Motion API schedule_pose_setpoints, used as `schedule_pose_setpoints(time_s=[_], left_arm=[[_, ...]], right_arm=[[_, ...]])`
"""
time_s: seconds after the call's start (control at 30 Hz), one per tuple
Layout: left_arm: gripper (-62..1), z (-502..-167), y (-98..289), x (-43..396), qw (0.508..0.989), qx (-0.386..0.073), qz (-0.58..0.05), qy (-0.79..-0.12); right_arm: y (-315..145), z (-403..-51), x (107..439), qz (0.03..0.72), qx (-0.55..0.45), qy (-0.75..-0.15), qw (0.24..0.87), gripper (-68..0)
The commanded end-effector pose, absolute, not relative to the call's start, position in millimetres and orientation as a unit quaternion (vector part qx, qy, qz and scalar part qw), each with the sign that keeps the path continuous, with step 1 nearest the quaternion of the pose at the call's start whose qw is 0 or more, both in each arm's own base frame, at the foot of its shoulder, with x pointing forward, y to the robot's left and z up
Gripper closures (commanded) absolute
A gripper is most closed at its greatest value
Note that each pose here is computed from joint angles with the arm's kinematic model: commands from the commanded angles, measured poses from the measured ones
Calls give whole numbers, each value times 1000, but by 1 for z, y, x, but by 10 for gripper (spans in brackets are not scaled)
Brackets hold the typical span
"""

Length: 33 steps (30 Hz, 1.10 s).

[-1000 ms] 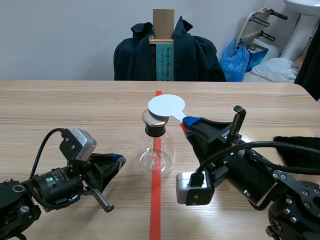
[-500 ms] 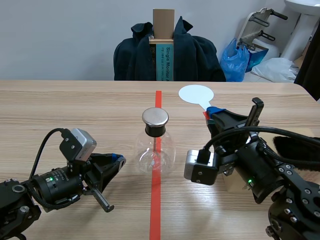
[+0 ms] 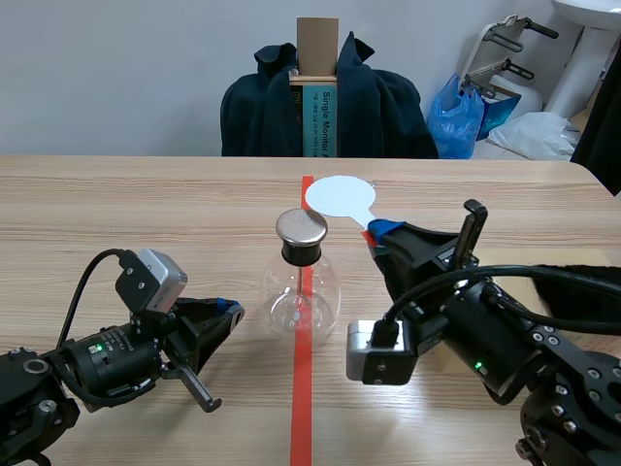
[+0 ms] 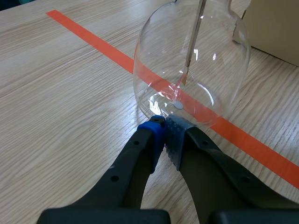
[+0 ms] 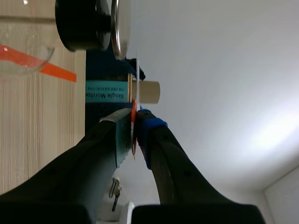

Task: Do the electroscope experiment.
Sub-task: 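Move the plate toward and away from the electroscope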

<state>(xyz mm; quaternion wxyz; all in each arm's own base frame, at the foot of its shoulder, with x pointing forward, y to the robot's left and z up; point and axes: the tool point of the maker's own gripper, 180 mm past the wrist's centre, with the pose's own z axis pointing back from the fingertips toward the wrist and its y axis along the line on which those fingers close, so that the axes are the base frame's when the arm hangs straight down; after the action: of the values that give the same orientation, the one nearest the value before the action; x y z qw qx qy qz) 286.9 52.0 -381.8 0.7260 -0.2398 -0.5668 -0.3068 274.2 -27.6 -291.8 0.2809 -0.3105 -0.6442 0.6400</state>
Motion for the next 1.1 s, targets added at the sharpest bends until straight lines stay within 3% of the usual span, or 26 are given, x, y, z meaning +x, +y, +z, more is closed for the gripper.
schedule_pose_setpoints(time_s=[0.0,0.2,0.57,1.07], left_arm=[[-30,-371,52,293,715,-242,-303,-581],[-30,-371,52,293,715,-242,-303,-581],[-30,-371,52,293,715,-242,-303,-581],[-30,-371,52,293,715,-242,-303,-581]], right_arm=[[-30,-278,278,634,-322,-653,260,-7],[-19,-275,268,640,-304,-669,226,-7],[-18,-275,266,642,-299,-670,221,-7],[-52,-272,294,601,-376,-638,302,-7]])
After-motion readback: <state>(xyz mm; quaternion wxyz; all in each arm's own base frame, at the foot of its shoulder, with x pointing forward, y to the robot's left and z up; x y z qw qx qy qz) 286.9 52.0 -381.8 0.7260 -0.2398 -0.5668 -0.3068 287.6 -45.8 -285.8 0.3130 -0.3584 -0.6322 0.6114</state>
